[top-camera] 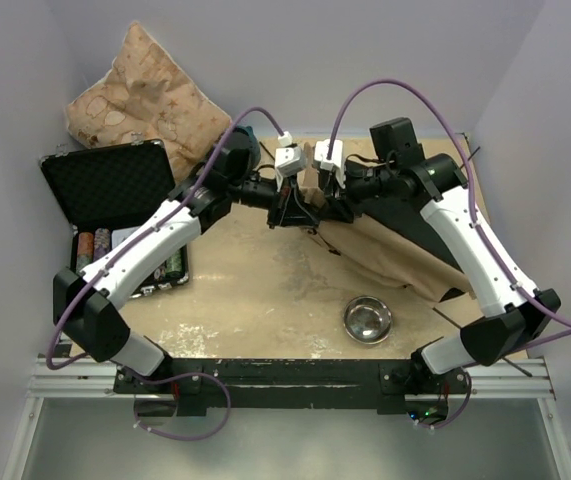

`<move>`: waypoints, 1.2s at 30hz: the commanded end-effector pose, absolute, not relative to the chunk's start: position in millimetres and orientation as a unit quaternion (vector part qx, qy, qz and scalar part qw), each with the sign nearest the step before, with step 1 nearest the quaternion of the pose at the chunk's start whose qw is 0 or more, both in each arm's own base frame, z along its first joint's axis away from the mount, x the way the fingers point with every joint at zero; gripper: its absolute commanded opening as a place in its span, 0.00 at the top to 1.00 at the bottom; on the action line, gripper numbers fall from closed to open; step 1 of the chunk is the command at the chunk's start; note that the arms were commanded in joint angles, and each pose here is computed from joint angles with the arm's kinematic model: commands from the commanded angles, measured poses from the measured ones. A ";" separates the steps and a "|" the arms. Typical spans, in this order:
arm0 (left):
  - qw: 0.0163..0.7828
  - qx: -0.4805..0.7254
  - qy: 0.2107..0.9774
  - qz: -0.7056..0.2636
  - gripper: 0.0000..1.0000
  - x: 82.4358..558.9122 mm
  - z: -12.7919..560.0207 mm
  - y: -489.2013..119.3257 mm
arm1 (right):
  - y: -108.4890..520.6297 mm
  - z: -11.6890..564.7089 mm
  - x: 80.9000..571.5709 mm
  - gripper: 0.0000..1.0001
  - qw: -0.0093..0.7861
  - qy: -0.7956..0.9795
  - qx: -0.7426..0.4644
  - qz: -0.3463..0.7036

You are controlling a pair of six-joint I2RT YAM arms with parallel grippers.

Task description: Set up the pet tent

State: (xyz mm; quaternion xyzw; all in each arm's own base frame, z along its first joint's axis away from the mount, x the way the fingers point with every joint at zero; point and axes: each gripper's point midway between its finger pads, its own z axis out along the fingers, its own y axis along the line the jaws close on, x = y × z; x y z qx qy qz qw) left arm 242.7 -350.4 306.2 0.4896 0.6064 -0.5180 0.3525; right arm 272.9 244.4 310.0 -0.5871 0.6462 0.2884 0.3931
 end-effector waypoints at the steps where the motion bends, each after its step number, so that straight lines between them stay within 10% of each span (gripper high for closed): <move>1: 0.393 0.479 0.561 -0.549 1.00 235.4 353.9 -343.5 | 234.2 307.7 269.1 0.51 0.383 0.678 -0.563 0.277; 9: 0.401 0.461 0.557 -0.562 1.00 237.4 360.2 -338.4 | 225.8 303.9 269.0 0.50 0.382 0.694 -0.551 0.263; 24: 0.384 0.466 0.570 -0.557 1.00 242.9 337.1 -340.6 | 244.6 406.5 282.1 0.14 0.484 0.666 -0.478 0.307; 36: 0.381 0.472 0.567 -0.557 1.00 243.1 332.3 -344.8 | 263.5 413.7 270.2 0.59 0.467 0.629 -0.497 0.373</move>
